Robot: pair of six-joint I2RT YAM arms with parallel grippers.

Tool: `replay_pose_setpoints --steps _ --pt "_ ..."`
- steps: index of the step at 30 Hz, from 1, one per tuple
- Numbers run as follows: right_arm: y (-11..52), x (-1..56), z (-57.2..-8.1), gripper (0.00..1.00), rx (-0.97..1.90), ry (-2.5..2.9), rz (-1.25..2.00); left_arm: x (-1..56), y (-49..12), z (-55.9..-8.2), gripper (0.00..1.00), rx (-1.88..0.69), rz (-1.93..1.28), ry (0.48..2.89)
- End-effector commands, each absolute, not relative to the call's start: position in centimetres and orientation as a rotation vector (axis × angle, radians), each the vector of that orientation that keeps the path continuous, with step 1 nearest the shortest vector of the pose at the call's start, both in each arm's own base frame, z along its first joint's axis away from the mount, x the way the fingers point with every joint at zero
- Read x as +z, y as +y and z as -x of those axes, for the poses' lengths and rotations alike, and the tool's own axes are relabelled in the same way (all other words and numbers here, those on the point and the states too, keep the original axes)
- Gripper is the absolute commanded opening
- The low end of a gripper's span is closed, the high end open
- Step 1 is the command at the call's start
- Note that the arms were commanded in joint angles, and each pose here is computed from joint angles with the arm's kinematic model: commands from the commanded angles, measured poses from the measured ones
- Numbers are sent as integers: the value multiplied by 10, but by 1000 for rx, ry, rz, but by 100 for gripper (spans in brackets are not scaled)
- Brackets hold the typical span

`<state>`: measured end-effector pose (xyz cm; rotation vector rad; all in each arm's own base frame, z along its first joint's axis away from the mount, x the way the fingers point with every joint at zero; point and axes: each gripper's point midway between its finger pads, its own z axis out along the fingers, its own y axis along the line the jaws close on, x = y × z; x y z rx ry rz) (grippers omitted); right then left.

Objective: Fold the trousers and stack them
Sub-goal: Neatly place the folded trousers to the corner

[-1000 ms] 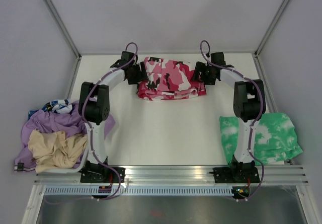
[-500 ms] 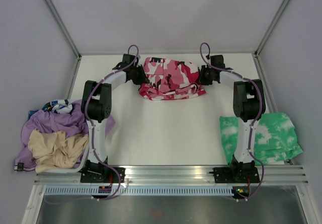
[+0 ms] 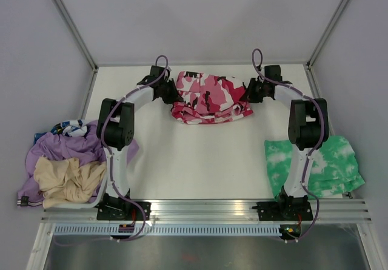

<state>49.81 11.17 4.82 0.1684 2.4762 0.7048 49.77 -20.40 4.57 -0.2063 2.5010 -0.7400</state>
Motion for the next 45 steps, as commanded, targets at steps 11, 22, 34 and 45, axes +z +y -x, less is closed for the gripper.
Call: replay_pose_setpoints --steps 11,22,34,45 --pt "80 139 -483 0 594 2411 -158 114 -205 -462 2 -718 157 2451" --pt "-34 282 -376 0 -5 2078 -358 200 -320 -359 2 -932 -122 2235" --pt "-151 259 -254 0 -897 2006 -682 220 -429 -248 2 -1027 -244 2137" --pt "-204 292 -192 0 -1521 1833 -760 185 -511 -212 2 -1143 -421 2090"
